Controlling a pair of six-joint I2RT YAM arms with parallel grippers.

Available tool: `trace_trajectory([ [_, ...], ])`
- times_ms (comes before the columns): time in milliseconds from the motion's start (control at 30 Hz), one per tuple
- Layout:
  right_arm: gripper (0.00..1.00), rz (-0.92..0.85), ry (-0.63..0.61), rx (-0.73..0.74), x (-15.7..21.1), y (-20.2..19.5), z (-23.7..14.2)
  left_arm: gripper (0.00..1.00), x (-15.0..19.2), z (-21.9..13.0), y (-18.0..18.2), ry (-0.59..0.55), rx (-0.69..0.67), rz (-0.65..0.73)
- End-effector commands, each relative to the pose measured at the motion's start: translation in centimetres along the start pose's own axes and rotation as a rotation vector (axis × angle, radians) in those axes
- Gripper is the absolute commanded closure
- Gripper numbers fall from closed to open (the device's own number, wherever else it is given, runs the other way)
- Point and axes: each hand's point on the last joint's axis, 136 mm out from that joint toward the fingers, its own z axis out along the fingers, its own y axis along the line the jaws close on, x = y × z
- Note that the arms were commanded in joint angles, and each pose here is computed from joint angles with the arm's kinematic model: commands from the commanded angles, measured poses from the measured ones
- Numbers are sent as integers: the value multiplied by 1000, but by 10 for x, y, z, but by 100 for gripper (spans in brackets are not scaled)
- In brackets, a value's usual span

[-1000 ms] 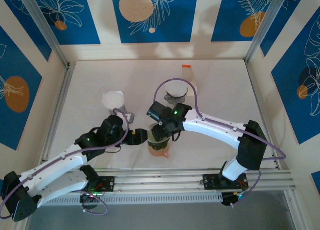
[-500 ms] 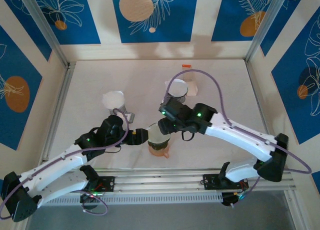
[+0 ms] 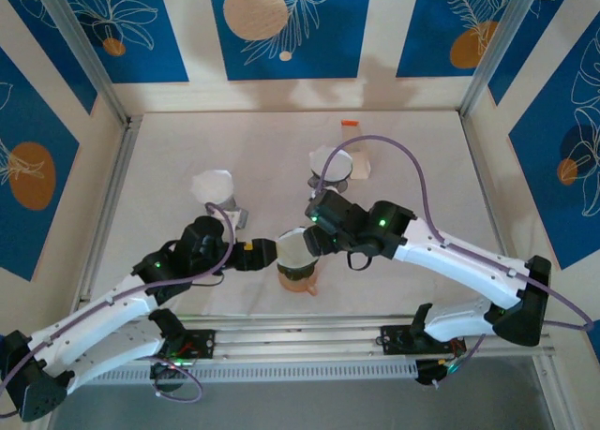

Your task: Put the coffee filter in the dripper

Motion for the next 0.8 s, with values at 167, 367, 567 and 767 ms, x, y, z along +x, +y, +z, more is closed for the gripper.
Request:
trace_trajectory([
  [167, 38, 1, 78, 10, 27, 5, 15, 9, -4, 4, 15, -13, -61, -24],
  [367, 38, 2, 64, 2, 25, 8, 14, 7, -27, -7, -10, -58, 13, 26],
  [567, 38, 0, 48, -13, 17, 11, 10, 9, -47, 3, -24, 8, -15, 170],
  [767, 38, 9, 51, -8, 21, 8, 9, 17, -37, 22, -25, 119, 13, 197],
])
